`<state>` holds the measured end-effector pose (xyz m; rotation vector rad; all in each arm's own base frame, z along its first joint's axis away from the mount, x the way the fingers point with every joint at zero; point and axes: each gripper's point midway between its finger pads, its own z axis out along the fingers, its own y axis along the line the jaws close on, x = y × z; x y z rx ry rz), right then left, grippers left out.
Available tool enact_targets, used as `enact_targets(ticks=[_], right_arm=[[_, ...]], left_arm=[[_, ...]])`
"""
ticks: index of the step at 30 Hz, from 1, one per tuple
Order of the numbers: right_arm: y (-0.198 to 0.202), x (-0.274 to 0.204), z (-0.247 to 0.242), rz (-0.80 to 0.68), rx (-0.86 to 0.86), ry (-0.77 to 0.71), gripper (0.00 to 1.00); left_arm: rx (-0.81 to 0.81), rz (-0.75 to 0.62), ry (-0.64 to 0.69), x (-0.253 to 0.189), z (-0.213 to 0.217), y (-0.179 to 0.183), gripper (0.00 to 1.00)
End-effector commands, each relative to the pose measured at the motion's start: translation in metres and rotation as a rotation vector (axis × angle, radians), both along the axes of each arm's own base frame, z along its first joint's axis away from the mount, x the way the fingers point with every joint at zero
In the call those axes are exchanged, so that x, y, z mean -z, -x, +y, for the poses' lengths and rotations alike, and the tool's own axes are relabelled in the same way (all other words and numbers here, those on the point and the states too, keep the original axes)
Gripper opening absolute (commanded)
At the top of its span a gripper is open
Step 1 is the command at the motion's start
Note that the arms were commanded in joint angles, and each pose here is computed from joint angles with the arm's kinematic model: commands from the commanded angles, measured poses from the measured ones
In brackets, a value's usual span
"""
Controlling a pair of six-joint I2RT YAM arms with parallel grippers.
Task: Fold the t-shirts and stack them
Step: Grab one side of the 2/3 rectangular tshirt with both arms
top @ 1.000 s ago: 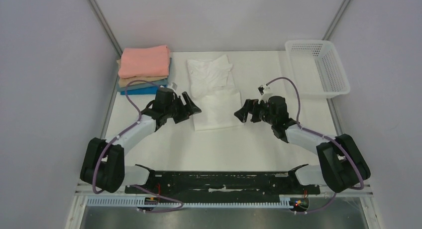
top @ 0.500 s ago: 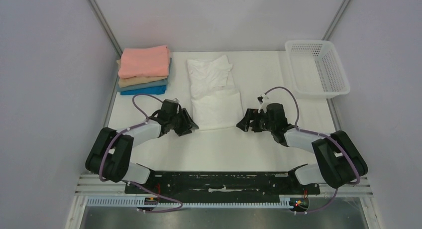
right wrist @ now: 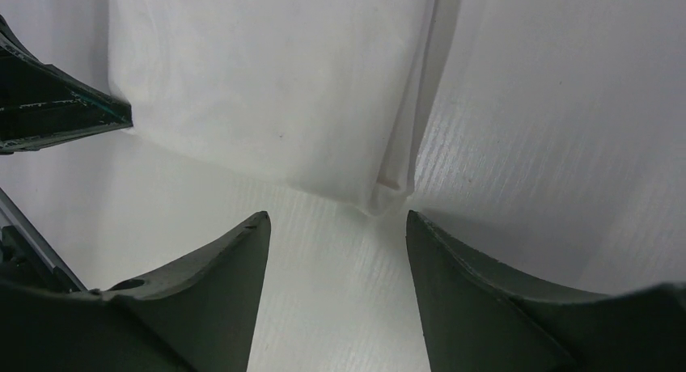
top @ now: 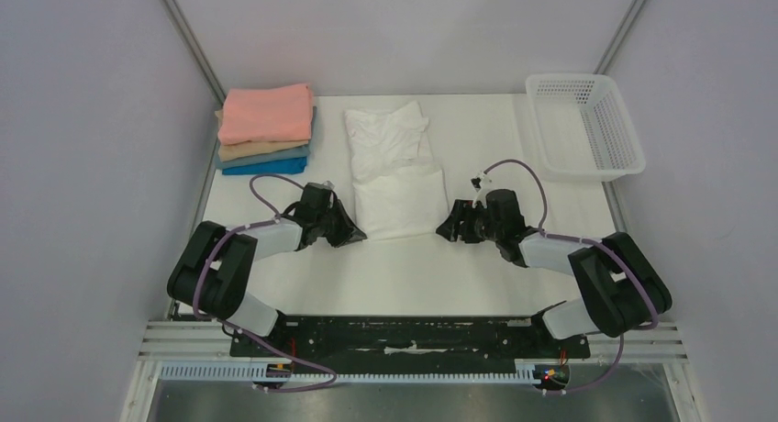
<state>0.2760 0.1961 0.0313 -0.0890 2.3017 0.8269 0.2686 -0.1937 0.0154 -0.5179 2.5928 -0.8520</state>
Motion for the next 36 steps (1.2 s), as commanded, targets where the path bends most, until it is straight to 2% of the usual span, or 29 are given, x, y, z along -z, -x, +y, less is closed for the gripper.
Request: enact_targets(ticks=[1, 13, 16, 21, 26, 30, 33, 36], right_arm=[[-0.002, 0.009, 0.003, 0.030, 0.008, 0.028, 0.62], [-0.010, 0.027, -0.001, 0.044, 0.053, 0.098, 0.43], [-0.010, 0.030, -0.003, 0.044, 0.058, 0.107, 0.32], [-0.008, 0.028, -0.001, 0.023, 0.026, 0.105, 0.00], [0.029, 0.025, -0.008, 0.013, -0.062, 0.154, 0.00], [0.092, 0.034, -0.006, 0.091, -0.181, 0.177, 0.00], [0.132, 0.041, -0.020, 0.143, -0.178, 0.177, 0.00], [0.163, 0.047, -0.034, 0.181, -0.161, 0.155, 0.00]], left_arm=[[0.002, 0.030, -0.032, 0.016, 0.004, 0.006, 0.02], [0.004, 0.037, -0.047, 0.022, 0.007, 0.011, 0.02], [0.004, 0.037, -0.050, 0.023, 0.008, 0.012, 0.02], [0.014, 0.043, -0.046, 0.023, 0.008, 0.015, 0.02], [0.076, 0.042, -0.059, 0.021, 0.005, 0.048, 0.02], [0.119, 0.096, -0.095, 0.022, 0.009, 0.101, 0.02], [0.095, 0.136, -0.093, 0.030, 0.022, 0.144, 0.02], [0.102, 0.127, -0.031, 0.024, 0.022, 0.171, 0.02]])
